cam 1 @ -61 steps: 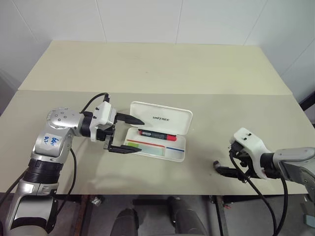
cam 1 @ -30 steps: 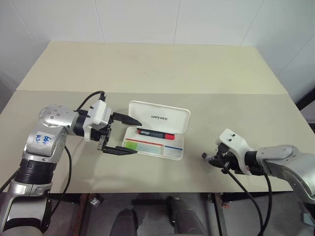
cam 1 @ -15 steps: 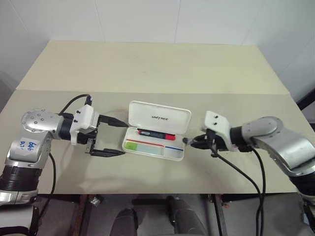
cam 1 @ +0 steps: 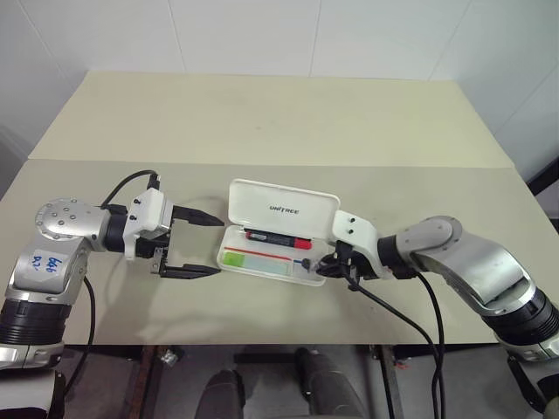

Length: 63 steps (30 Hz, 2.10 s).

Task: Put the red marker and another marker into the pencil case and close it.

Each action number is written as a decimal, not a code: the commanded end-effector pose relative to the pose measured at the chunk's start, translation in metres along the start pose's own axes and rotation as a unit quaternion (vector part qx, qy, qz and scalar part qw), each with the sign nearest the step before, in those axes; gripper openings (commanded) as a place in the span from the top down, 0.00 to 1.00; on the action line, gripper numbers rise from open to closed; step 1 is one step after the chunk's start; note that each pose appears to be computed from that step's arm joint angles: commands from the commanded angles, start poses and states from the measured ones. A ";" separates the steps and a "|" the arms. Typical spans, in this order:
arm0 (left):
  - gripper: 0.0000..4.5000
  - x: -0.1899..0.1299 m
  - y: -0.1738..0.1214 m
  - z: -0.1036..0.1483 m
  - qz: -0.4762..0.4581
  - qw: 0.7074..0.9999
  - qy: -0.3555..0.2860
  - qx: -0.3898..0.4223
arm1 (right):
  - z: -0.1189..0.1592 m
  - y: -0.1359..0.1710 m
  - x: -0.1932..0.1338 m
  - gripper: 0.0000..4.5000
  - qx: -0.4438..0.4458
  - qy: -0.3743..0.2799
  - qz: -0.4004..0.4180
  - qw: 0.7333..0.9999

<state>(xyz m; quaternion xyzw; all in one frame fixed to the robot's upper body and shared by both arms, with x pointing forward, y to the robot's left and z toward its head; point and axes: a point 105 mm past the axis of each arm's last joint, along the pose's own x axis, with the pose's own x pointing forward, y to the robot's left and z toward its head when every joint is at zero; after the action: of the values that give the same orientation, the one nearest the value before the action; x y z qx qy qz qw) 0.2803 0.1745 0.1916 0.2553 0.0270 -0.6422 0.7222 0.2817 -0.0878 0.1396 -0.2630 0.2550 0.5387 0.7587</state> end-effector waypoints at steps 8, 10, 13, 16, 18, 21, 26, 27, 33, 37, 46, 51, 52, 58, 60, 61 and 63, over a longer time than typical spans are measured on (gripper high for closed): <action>0.00 -0.004 0.002 0.012 0.011 1.000 -0.001 0.024 | 0.012 0.004 0.005 0.93 -0.020 -0.006 0.009 1.000; 0.00 -0.005 0.002 0.013 0.012 1.000 -0.001 0.025 | 0.013 0.004 0.006 0.86 -0.020 -0.007 0.010 1.000; 0.00 -0.005 0.003 0.013 0.014 1.000 -0.001 0.025 | 0.014 0.003 0.007 0.63 -0.021 -0.008 0.009 1.000; 0.00 -0.006 0.003 0.013 0.016 1.000 -0.001 0.027 | 0.014 -0.001 0.006 0.39 -0.024 -0.008 0.002 1.000; 0.00 -0.006 0.004 0.013 0.017 0.999 -0.001 0.027 | 0.014 -0.004 0.004 0.23 -0.026 -0.008 -0.002 1.000; 0.00 -0.005 0.004 0.013 0.018 0.999 0.000 0.028 | 0.020 -0.009 -0.002 0.01 -0.031 -0.019 -0.008 0.999; 0.00 -0.006 0.006 0.013 0.020 0.999 0.000 0.030 | 0.040 -0.014 -0.019 0.01 -0.051 -0.086 0.005 0.995; 0.00 -0.007 0.007 0.013 0.021 0.999 -0.001 0.030 | 0.041 -0.012 -0.023 0.01 -0.053 -0.097 0.017 0.994; 0.00 -0.011 0.016 0.013 0.032 0.999 -0.005 0.032 | 0.065 0.000 -0.065 0.01 -0.108 -0.284 0.035 0.952; 0.00 -0.014 0.025 0.019 0.044 0.998 -0.025 0.032 | 0.065 -0.003 -0.081 0.01 -0.111 -0.334 0.008 0.936; 0.38 -0.021 0.029 0.017 0.051 0.998 -0.047 0.007 | 0.043 -0.001 -0.095 0.00 -0.088 -0.355 -0.015 0.931; 0.77 -0.021 0.036 0.029 0.059 0.995 -0.078 0.004 | 0.033 0.000 -0.096 0.00 -0.075 -0.346 -0.010 0.935; 0.84 -0.021 0.037 0.030 0.058 0.995 -0.082 0.003 | 0.032 0.000 -0.096 0.00 -0.074 -0.345 -0.012 0.936; 0.99 -0.014 0.049 0.031 0.085 0.992 -0.096 -0.012 | 0.031 -0.009 -0.096 0.00 -0.072 -0.344 -0.033 0.936; 0.99 -0.008 0.062 0.038 0.114 0.986 -0.119 -0.008 | 0.030 -0.011 -0.096 0.00 -0.071 -0.341 -0.036 0.937; 0.99 -0.005 0.072 0.041 0.137 0.982 -0.129 -0.008 | 0.029 -0.013 -0.095 0.00 -0.070 -0.340 -0.037 0.937; 0.99 0.000 0.090 0.044 0.184 0.973 -0.137 -0.001 | 0.030 -0.015 -0.094 0.00 -0.070 -0.339 -0.038 0.937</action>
<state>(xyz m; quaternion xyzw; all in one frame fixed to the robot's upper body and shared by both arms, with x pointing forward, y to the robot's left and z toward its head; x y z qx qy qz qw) 0.3437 0.1580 0.2433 0.1481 -0.0859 -0.5633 0.8083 0.2711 -0.1346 0.2170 -0.1122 -0.0474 0.5883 0.7995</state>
